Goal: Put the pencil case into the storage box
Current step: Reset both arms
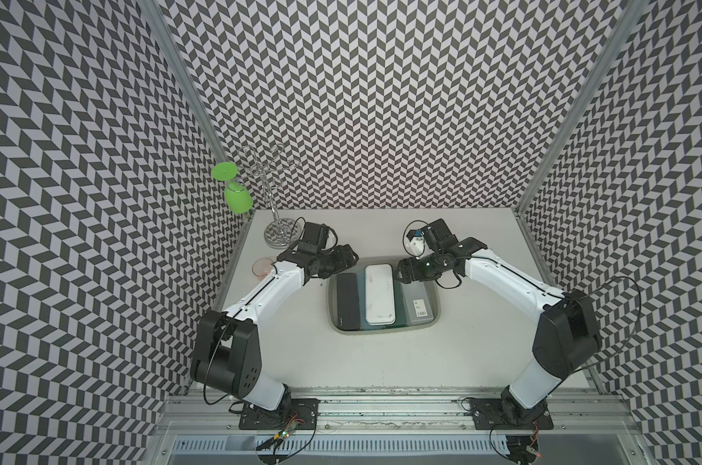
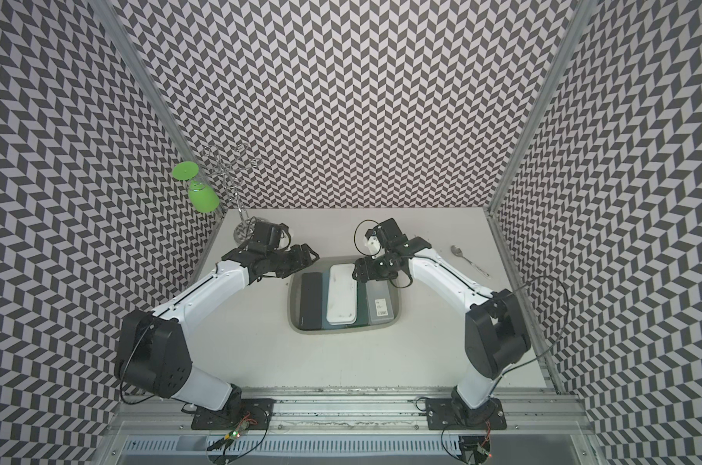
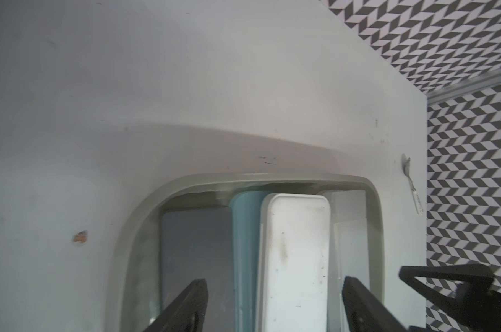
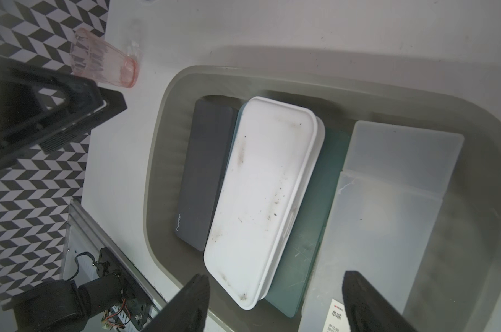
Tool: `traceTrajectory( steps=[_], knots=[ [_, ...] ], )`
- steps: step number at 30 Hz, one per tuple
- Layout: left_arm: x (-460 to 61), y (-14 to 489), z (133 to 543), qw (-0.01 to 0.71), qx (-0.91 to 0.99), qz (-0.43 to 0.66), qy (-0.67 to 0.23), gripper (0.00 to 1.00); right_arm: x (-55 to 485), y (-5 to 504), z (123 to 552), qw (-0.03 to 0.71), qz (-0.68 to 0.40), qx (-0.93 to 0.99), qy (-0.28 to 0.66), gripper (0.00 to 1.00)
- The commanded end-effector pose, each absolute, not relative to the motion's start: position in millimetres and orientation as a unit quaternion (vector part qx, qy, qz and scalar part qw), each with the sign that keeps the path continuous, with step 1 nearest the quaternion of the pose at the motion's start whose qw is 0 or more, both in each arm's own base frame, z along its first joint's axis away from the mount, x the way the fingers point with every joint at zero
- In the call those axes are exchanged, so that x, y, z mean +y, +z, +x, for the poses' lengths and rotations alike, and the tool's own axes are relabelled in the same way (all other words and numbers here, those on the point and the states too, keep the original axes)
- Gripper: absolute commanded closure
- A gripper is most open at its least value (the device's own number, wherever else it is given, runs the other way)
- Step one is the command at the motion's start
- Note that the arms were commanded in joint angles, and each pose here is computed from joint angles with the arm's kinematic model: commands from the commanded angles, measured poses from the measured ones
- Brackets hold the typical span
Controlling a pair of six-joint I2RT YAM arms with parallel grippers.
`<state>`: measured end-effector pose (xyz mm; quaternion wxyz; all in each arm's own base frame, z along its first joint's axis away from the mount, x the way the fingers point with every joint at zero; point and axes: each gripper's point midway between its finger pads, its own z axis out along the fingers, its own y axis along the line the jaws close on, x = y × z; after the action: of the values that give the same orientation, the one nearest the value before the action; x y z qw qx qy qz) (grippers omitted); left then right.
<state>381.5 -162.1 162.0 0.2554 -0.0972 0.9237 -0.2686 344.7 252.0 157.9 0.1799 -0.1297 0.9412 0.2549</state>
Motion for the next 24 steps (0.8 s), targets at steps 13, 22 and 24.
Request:
traceTrajectory(
  steps=[13,22,24],
  knots=[
    [-97,147,370,0.308,0.935,-0.078,-0.157,0.24,135,126,363,0.245,-0.032,0.955,0.163,0.15],
    [-30,215,413,0.487,0.866,-0.087,-0.07,0.23,65,151,415,0.423,0.02,0.895,0.137,0.0],
    [-22,227,413,0.534,0.841,-0.072,-0.051,0.22,60,155,421,0.465,0.004,0.878,0.116,0.0]
  ],
)
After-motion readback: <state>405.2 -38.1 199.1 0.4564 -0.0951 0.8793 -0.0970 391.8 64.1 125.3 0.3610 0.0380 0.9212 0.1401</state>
